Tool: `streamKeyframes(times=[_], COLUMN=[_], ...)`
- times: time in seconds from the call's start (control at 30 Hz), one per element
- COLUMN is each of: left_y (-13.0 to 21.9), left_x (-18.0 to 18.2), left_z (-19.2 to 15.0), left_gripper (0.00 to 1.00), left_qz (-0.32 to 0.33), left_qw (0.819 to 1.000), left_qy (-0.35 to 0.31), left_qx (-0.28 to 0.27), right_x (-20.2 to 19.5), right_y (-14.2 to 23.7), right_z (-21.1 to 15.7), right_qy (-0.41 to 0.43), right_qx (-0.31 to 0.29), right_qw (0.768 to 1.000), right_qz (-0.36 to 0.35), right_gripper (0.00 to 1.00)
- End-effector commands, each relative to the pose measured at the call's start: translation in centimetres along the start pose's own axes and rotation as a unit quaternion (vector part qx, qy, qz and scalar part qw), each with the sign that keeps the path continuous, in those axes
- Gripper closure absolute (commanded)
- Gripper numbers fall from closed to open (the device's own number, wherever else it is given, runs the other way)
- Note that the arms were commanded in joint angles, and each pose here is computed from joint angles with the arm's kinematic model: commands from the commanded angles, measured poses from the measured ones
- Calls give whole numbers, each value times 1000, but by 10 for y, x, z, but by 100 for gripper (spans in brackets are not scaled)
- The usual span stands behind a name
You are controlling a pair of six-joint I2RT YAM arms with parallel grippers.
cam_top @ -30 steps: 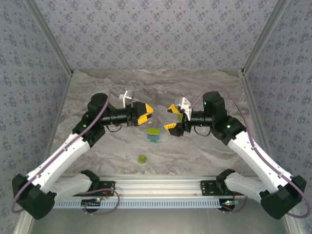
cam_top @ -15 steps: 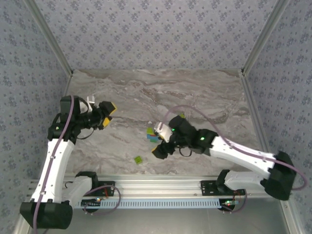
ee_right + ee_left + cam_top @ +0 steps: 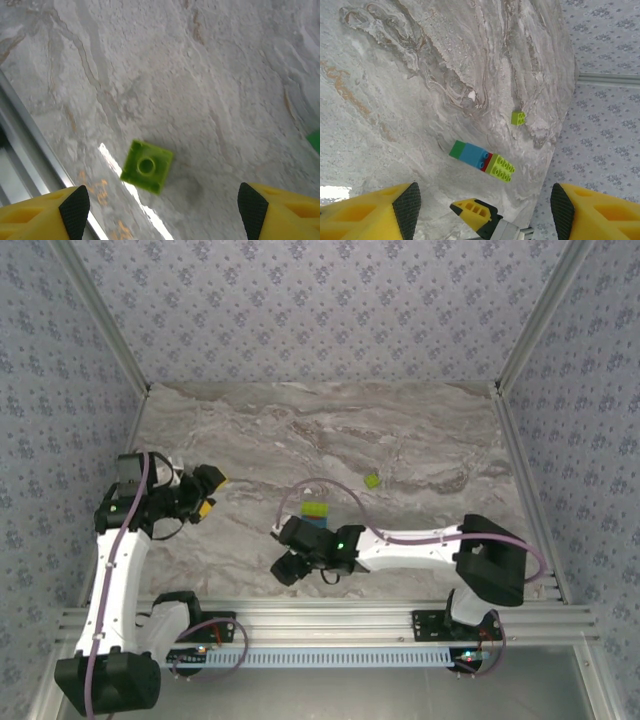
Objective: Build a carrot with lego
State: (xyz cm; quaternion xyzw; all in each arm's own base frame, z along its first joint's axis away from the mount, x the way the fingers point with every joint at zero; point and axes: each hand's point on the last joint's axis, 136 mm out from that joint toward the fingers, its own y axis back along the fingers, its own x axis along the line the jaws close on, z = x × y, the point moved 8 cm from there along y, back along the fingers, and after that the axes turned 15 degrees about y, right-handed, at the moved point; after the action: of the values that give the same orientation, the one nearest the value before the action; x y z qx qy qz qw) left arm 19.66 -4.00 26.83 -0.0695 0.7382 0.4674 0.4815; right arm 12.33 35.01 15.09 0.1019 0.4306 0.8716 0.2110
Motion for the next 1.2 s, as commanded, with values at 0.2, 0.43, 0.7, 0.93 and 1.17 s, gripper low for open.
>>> streamKeyframes(times=[0.2,0.43,0.7,0.93,1.17], left_y=[5,3,3,4,3], left_x=[6,10,10,12,12], left_z=[-6,-4,-5,-5,-5], left_gripper=[28,28,28,28,28], left_qz=[-3,-4,-7,-7,-10], left_qw=[1000,1000,1000,1000,1000], left_qy=[-14,-10,-15,-14,-17], left_qx=[7,11,14,14,16], right_x=[5,18,16,17,22], right_y=[-24,-39,-47,-55,-38], right_z=[4,-3,-15,-21,-12], right_qy=[-48,-34,-49,-57,-39], right_qx=[21,61,88,93,71], right_qw=[997,994,991,991,995], right_qz=[-64,-82,-91,-74,-57], right_gripper=[22,25,32,51,63])
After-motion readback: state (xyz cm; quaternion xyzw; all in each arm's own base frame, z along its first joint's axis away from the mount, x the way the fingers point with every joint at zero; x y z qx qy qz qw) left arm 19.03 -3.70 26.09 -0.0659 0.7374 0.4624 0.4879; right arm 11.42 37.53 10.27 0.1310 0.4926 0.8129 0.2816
